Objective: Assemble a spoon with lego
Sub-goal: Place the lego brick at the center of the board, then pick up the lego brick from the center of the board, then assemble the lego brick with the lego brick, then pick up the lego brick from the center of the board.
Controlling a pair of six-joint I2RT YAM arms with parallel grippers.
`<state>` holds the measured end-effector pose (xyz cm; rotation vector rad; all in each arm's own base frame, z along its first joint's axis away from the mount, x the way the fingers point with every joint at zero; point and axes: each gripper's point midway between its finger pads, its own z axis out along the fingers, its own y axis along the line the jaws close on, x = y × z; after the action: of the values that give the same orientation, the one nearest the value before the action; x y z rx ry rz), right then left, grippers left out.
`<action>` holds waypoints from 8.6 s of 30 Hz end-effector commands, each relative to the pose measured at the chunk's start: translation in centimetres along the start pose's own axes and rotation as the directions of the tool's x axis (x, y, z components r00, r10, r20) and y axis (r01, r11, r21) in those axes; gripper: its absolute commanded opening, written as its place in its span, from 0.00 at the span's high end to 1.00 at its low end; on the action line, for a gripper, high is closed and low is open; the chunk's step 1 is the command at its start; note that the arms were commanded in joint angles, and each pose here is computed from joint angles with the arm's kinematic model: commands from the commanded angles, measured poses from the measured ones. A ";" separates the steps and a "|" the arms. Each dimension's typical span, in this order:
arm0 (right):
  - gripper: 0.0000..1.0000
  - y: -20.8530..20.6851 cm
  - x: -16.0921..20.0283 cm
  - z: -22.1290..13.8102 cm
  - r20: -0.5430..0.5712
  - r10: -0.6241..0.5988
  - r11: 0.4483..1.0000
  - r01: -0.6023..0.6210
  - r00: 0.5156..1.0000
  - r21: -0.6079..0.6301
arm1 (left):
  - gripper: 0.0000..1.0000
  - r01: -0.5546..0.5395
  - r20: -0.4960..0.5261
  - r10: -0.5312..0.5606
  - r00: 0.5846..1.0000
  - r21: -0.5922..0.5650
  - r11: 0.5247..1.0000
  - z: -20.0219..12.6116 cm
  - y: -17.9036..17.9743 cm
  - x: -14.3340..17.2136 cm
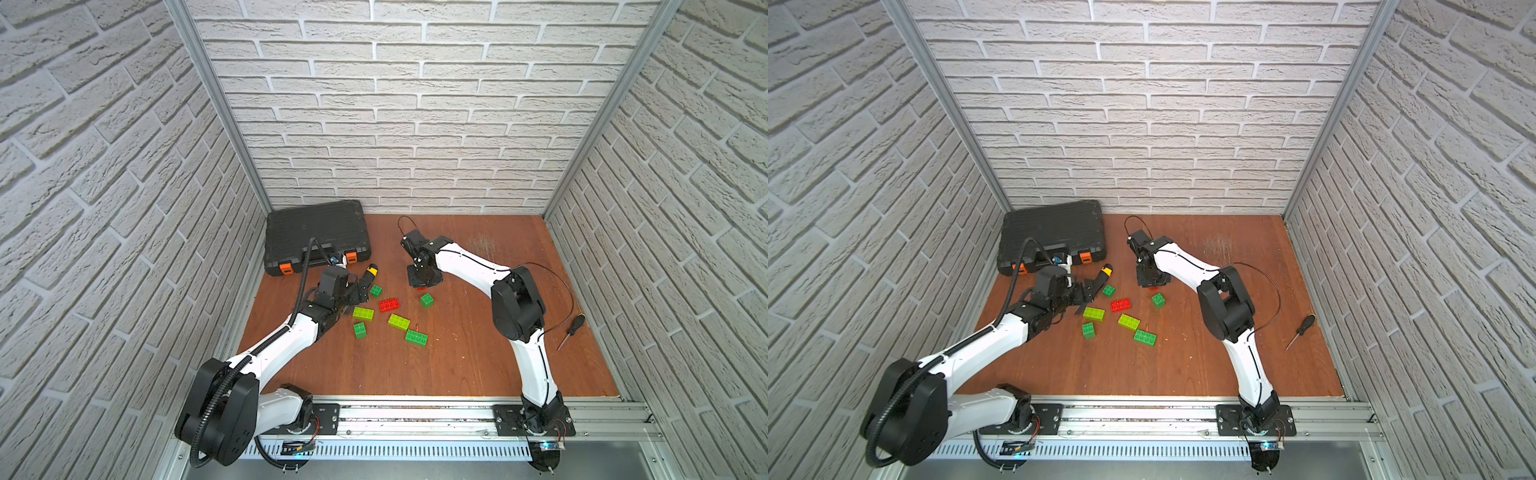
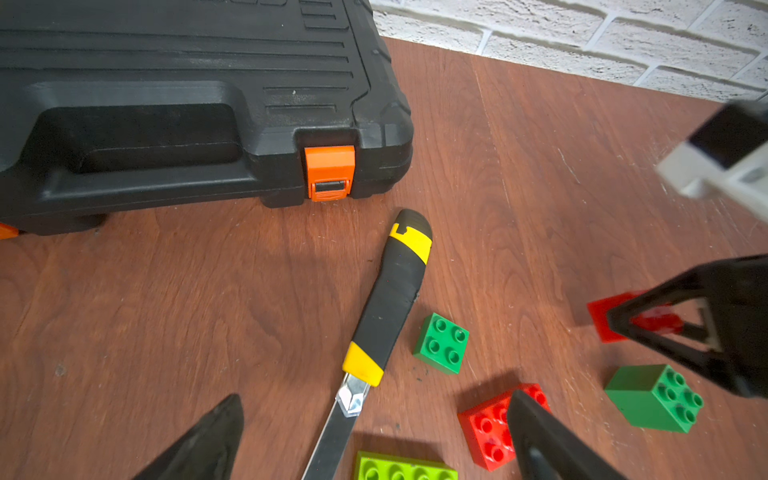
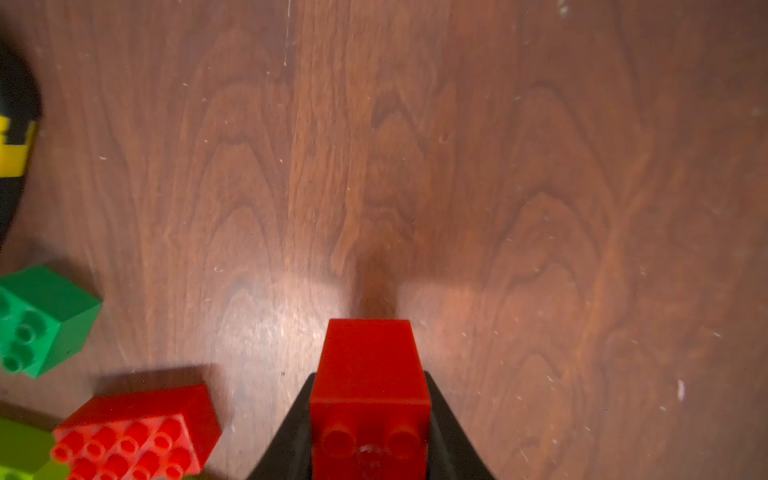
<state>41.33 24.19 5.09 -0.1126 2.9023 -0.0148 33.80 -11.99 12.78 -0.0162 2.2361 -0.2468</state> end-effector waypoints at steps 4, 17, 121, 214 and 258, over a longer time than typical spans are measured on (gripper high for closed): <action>0.75 0.3 -0.5 0.0 -0.009 -0.001 1.000 0.000 1.000 -0.020 | 0.02 0.009 0.006 -0.009 1.000 -0.004 1.000 0.3 -0.2 -0.6; 0.70 -0.8 0.2 1.5 -0.025 0.050 0.998 -0.049 0.998 0.031 | 0.02 0.000 -0.012 0.000 1.000 -0.007 1.000 0.7 -0.2 -0.1; 0.71 -0.7 -0.7 -3.5 -0.077 0.045 0.996 -0.051 0.996 -0.074 | 0.02 -0.034 -0.016 0.036 0.999 0.102 0.994 1.9 -2.1 0.8; 0.64 -0.6 3.7 -1.9 -0.057 0.140 0.989 -0.136 0.989 0.061 | 0.02 -0.045 0.009 0.044 0.999 0.050 0.998 0.4 -0.6 0.8; 0.00 5.1 15.7 -2.4 -0.070 0.085 0.996 -0.084 0.994 0.015 | 0.02 0.074 0.032 -0.076 0.997 0.055 0.996 -3.8 1.2 3.6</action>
<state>24.31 27.42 3.29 0.0012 3.0028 -0.0256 28.95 -10.74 12.39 -0.0694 2.1963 -0.3576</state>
